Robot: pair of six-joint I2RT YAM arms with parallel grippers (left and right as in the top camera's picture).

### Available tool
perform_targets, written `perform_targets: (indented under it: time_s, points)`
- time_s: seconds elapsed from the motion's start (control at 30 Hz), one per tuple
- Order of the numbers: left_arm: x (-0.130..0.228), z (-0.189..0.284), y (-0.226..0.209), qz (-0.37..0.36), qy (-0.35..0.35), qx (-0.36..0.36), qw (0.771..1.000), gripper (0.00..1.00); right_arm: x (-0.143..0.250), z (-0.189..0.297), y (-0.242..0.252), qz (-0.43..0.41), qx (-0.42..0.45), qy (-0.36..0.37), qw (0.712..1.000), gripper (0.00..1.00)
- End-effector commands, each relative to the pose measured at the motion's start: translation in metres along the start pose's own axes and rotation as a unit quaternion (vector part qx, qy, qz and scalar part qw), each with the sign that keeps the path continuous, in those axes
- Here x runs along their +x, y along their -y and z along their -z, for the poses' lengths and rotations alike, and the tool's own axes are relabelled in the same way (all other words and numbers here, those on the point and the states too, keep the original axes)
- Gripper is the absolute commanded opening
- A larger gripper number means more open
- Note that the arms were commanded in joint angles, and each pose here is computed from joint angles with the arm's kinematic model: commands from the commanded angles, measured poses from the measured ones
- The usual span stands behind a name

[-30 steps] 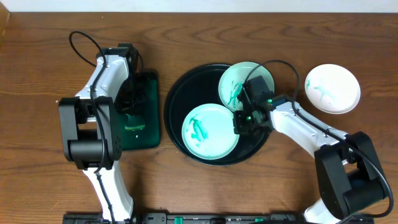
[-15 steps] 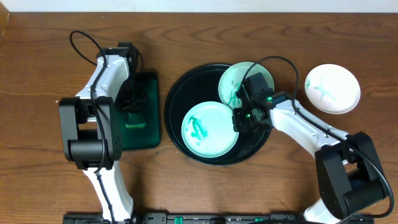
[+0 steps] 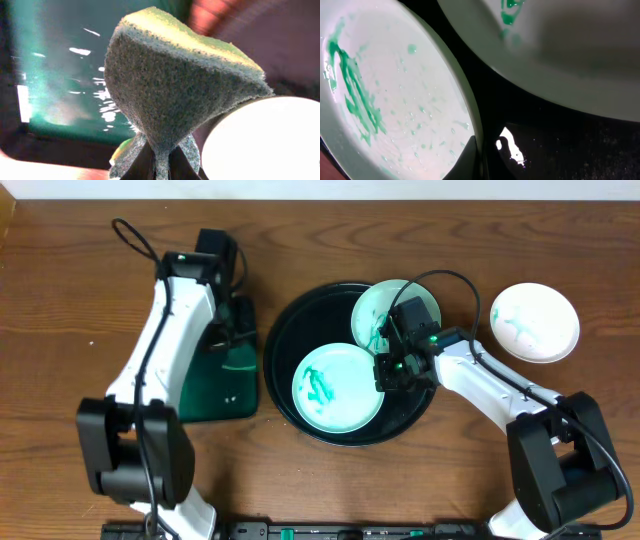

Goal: Clean dirty plates on tray and stack at the side
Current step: 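Carry the sponge from the basin to the plate with the left gripper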

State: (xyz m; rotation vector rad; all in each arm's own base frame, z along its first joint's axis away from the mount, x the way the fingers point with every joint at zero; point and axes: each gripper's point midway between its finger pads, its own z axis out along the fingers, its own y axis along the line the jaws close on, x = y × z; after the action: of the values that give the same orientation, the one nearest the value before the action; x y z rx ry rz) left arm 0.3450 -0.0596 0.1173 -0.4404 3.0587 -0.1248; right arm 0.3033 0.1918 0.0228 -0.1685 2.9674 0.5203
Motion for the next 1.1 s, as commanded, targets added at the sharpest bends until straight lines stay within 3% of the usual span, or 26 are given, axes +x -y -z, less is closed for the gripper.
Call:
perform_targets:
  time_s: [0.0, 0.47, 0.87, 1.07]
  points:
    - [0.017, -0.003, 0.034, -0.031, -0.033, 0.053, 0.998, 0.07, -0.004, 0.000, -0.005, 0.013, 0.000, 0.005, 1.000, 0.01]
    - [0.065, -0.048, 0.113, -0.118, -0.074, 0.045, 0.989, 0.07, -0.004, 0.000, -0.005, 0.008, 0.000, 0.005, 1.000, 0.01]
    - [0.085, -0.107, 0.110, -0.120, -0.146, -0.002, 0.982, 0.07, -0.002, 0.000, -0.005, 0.007, 0.001, 0.002, 1.000, 0.01]
    - [0.114, -0.101, 0.144, -0.173, -0.196, 0.088, 0.961, 0.07, -0.003, 0.000, -0.005, 0.007, 0.001, 0.003, 1.000, 0.01]
